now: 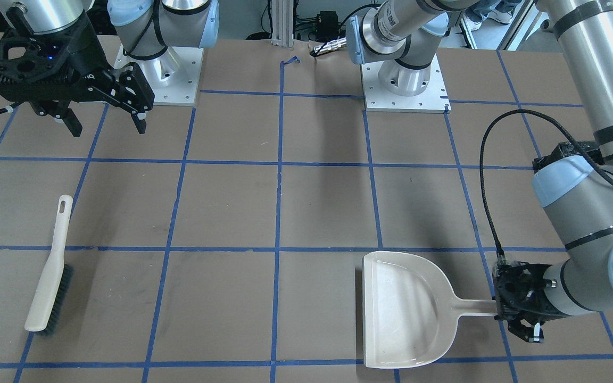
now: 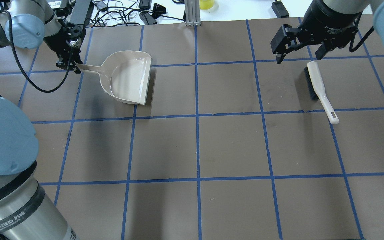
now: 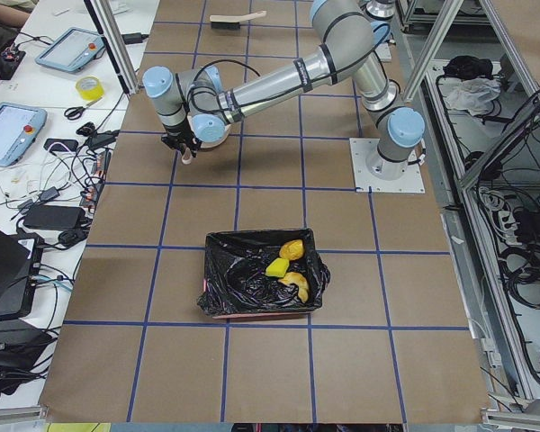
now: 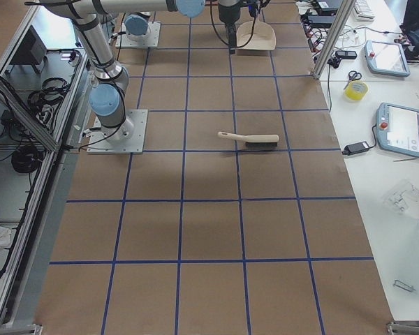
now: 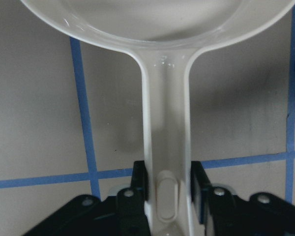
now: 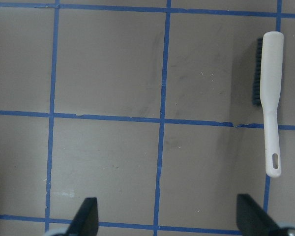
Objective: Sweep and dump trash into bin
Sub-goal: 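Bring the dustpan back and lower it onto the table with the left gripper, then open the left gripper and lift it off the dustpan handle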
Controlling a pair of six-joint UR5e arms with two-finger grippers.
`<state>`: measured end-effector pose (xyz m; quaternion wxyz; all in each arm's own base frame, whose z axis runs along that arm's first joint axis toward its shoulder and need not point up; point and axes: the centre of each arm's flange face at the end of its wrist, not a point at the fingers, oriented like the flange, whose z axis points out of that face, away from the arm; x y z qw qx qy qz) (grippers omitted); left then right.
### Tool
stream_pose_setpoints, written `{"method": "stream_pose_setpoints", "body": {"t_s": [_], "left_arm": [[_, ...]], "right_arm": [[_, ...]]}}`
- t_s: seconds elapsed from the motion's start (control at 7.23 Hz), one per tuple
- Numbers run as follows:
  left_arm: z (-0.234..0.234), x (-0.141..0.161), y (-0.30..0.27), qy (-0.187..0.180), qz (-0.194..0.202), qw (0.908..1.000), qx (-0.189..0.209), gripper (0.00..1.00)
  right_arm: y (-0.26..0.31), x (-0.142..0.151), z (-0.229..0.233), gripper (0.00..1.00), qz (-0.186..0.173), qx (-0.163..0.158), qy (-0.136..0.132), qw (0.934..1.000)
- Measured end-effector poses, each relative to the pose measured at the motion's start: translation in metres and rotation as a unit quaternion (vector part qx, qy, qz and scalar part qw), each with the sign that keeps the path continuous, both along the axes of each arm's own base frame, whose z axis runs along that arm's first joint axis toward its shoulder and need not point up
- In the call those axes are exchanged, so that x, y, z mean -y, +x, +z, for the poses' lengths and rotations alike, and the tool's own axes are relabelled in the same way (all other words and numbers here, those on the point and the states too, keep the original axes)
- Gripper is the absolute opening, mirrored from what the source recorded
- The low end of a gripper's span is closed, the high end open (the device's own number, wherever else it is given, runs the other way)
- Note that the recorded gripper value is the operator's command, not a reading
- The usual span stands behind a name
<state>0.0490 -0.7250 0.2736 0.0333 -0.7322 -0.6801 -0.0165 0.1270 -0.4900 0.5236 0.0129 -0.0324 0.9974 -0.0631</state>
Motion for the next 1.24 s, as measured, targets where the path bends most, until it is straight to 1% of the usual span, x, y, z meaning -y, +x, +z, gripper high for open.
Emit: {"method": "stream_pose_setpoints", "body": {"t_s": [0.28,0.69,0.83,0.97,1.11,1.24], "left_arm": [[-0.012,-0.004,-0.004,0.008,0.002,1.0000,-0.005,0.00],[-0.017,-0.007,-0.010,0.012,0.024,0.9996,0.000,0.00],[-0.018,-0.007,-0.012,0.013,0.027,0.9996,-0.001,0.24],[-0.019,-0.007,-0.013,0.014,0.029,0.9995,-0.001,0.43],[-0.020,-0.008,-0.014,0.015,0.030,0.9994,-0.003,0.76],[-0.019,-0.012,-0.015,0.016,0.030,0.9994,-0.003,0.81]], "right_arm": [[0.000,0.000,0.000,1.00,0.000,0.000,0.000,1.0000],[0.000,0.000,0.000,1.00,0.000,0.000,0.001,1.0000],[0.000,0.000,0.000,1.00,0.000,0.000,0.001,1.0000],[0.000,0.000,0.000,1.00,0.000,0.000,0.001,1.0000],[0.000,0.000,0.000,1.00,0.000,0.000,0.000,1.0000],[0.000,0.000,0.000,1.00,0.000,0.000,0.000,1.0000]]}}
